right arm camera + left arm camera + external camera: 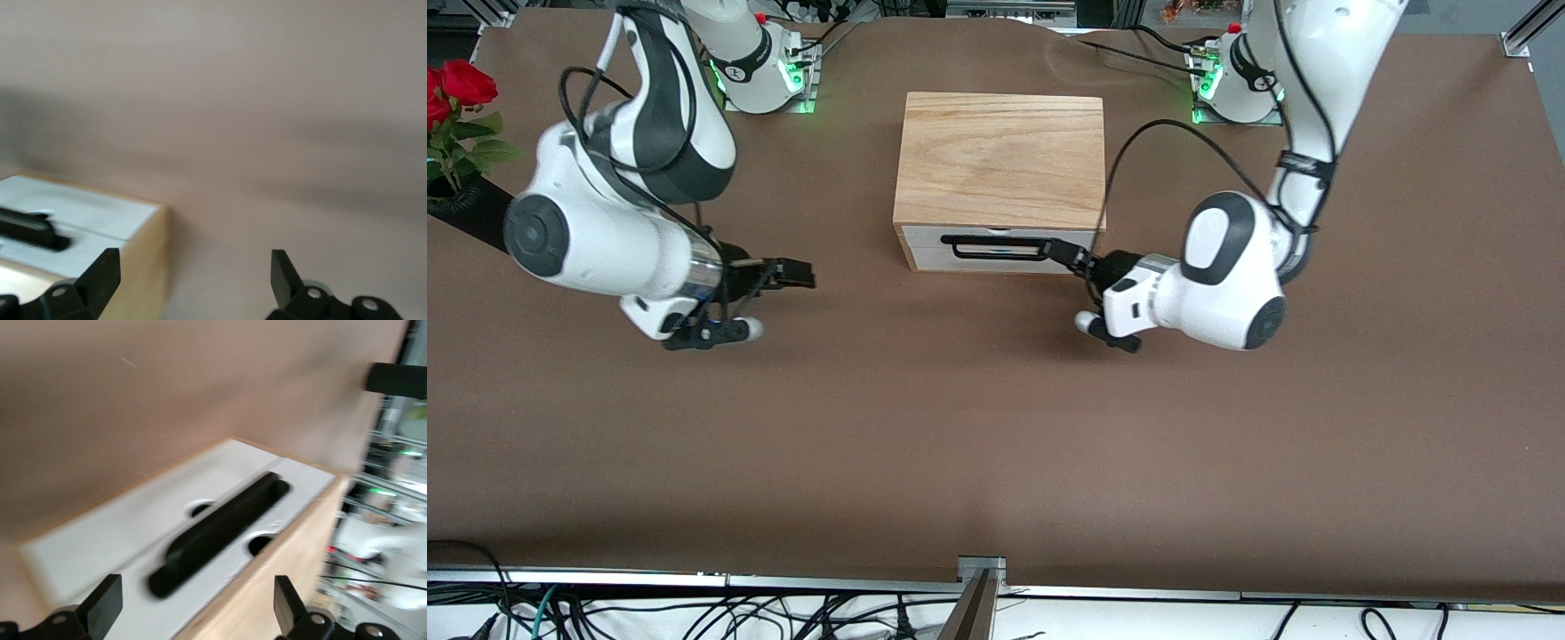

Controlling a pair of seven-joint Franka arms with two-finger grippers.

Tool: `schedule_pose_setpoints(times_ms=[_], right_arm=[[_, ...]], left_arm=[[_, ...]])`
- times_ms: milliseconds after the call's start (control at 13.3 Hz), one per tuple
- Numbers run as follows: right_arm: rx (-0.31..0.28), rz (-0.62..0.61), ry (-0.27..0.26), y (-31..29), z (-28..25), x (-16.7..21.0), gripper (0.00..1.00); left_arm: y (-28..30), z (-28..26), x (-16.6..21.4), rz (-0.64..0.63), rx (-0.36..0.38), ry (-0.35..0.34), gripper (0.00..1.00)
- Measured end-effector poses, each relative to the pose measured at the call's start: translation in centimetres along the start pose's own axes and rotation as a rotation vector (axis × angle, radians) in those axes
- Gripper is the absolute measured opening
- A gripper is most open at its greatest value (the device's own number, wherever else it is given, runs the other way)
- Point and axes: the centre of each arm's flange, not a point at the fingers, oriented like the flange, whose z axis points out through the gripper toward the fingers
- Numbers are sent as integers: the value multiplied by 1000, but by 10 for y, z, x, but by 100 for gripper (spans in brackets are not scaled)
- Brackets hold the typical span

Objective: Close drawer with both arms simultaneously

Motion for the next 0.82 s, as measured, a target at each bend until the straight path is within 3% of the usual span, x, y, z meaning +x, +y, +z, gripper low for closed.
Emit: schedule_pose_setpoints(times_ms=[150, 375, 600, 825], right_arm=[[-116, -10, 87, 16, -49, -6, 100], [-137, 19, 161, 39, -97, -15, 100], [-132, 20, 138, 38, -109, -25, 100], [-125, 39, 112, 45, -121, -40, 100]], left_arm=[[-1, -75, -14, 44, 147, 86, 100], [10, -160, -51, 93, 411, 144, 100], [25, -219, -96, 102, 631, 158, 100], [-6, -270, -143, 27, 683, 216, 100]])
